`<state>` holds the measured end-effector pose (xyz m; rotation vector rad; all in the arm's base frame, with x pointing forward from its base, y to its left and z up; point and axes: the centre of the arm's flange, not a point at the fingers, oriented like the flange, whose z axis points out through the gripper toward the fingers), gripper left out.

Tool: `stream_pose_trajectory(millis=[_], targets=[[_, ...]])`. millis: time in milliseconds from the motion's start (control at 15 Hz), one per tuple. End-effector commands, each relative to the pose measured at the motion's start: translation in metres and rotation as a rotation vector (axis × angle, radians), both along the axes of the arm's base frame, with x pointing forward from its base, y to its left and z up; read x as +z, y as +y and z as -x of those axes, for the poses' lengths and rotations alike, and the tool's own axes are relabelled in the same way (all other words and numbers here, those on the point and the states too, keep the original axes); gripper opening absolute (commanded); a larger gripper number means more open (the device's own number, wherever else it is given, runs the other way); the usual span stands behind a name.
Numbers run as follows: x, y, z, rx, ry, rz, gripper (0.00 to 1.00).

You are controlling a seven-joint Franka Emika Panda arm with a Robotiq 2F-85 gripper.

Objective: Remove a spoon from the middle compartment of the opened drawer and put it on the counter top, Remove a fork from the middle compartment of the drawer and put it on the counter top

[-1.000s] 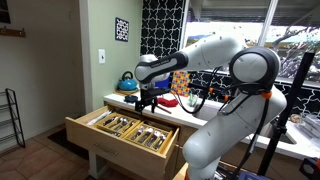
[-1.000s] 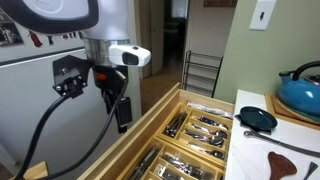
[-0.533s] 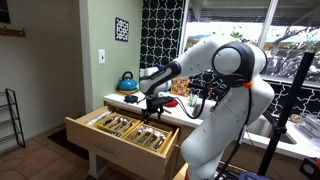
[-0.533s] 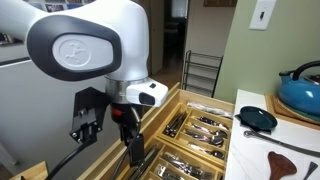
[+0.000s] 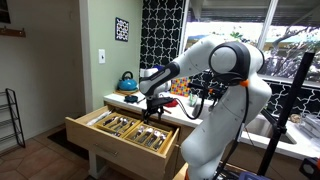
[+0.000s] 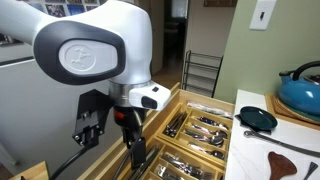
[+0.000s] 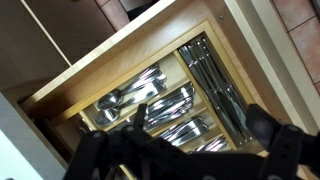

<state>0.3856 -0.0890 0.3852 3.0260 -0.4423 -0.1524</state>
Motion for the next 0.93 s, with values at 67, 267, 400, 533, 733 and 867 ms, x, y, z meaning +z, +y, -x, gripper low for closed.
stream_pose_trajectory(millis=[67, 267, 400, 533, 733, 867], targets=[[-0.029, -0.025, -0.021, -0.073, -0.061, -0.029, 1.00], [-0.042, -0.038, -0.035, -0.117, -0.097, -0.064, 1.00], [-0.034, -0.033, -0.025, -0.090, -0.093, -0.042, 1.00], [-0.043, -0.038, -0.032, -0.087, -0.090, -0.046, 1.00], [-0.046, -0.039, -0.037, -0.086, -0.085, -0.047, 1.00], [-0.045, -0.040, -0.038, -0.086, -0.087, -0.046, 1.00]])
